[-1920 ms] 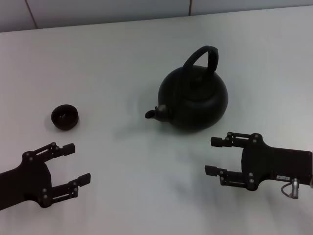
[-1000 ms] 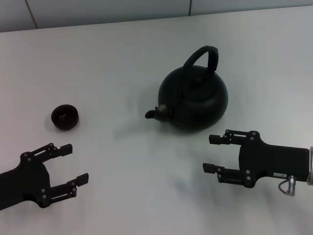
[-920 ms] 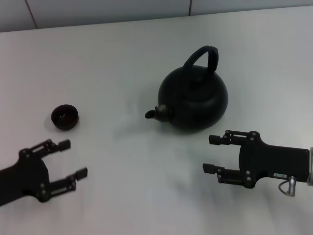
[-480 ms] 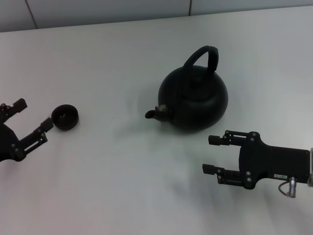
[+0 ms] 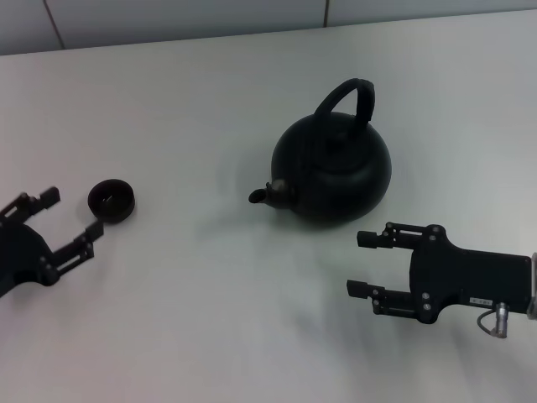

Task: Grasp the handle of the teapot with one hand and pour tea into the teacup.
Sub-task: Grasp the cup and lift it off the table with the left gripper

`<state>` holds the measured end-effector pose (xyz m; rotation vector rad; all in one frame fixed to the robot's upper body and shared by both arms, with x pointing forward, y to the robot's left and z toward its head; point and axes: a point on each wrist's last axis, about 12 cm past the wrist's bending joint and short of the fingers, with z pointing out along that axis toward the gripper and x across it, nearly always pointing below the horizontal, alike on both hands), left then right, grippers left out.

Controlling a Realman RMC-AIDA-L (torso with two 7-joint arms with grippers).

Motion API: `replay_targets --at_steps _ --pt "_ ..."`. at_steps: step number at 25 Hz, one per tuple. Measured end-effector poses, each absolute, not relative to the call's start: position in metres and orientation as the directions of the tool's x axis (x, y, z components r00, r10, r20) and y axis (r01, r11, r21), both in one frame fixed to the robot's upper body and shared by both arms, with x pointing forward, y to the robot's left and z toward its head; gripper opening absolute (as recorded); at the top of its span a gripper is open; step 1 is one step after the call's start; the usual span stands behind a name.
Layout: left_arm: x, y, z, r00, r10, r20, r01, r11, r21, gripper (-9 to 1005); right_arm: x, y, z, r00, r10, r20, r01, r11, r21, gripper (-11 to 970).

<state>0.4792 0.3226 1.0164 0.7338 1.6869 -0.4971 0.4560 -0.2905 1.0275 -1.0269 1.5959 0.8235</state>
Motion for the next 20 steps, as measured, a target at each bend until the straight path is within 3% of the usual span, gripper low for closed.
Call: replay_targets --at_steps 20 --pt "0.506 0.300 1.007 -0.172 0.280 -0.944 0.696 0.713 0.085 802 0.455 -0.291 1.027 -0.114 -0.215 -0.970 -0.915 0.403 0.018 663"
